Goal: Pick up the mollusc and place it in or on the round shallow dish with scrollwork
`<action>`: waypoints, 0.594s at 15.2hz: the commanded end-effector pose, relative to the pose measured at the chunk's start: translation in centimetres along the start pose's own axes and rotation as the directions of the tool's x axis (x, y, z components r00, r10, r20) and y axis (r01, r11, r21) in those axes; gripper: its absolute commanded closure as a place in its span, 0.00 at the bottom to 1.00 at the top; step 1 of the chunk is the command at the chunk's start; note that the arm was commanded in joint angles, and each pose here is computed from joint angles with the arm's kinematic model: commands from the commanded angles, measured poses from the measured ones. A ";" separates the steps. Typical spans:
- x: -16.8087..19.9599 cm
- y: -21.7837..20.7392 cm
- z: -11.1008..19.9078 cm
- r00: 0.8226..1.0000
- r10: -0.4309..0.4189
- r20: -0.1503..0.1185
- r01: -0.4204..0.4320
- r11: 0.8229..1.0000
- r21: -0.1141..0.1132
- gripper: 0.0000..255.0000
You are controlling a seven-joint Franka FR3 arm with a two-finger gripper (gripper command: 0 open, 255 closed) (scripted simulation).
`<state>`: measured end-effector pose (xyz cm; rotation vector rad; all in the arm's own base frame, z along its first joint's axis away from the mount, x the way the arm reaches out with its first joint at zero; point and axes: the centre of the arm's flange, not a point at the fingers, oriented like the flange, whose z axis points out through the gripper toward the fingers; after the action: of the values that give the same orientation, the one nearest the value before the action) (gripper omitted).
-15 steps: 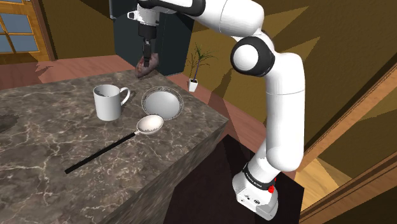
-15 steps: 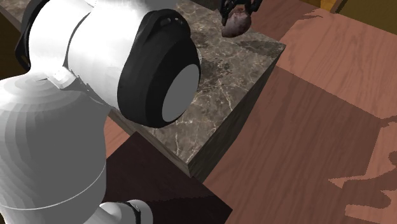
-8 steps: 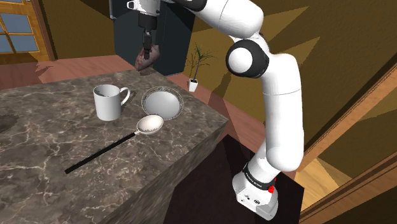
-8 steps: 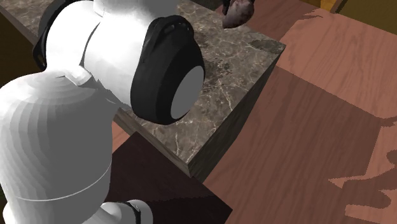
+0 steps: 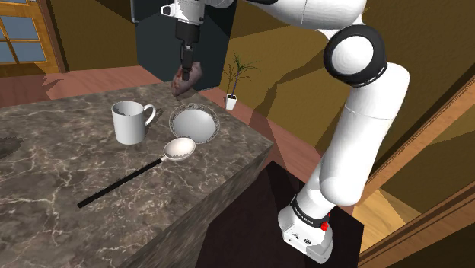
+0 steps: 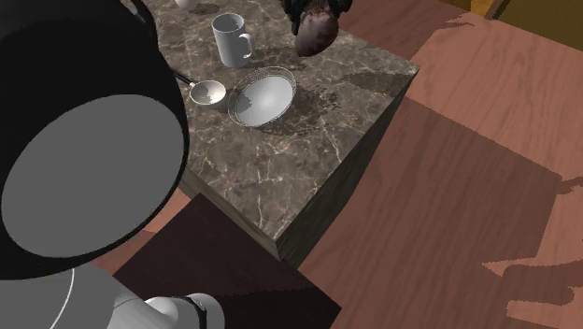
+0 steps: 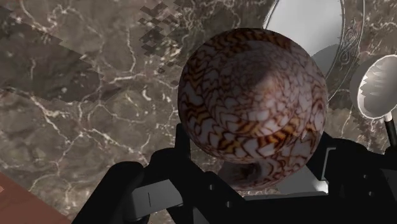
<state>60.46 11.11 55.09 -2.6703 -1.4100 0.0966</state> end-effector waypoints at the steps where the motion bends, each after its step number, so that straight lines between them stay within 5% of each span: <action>1: -1.0 -2.4 0.3 1.000 0.001 -0.001 -0.001 1.000 -0.001 1.00; 9: -3.7 -10.2 1.8 1.000 0.001 -0.001 -0.001 1.000 -0.001 1.00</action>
<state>50.36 13.68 54.97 -2.6707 -1.4100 0.0954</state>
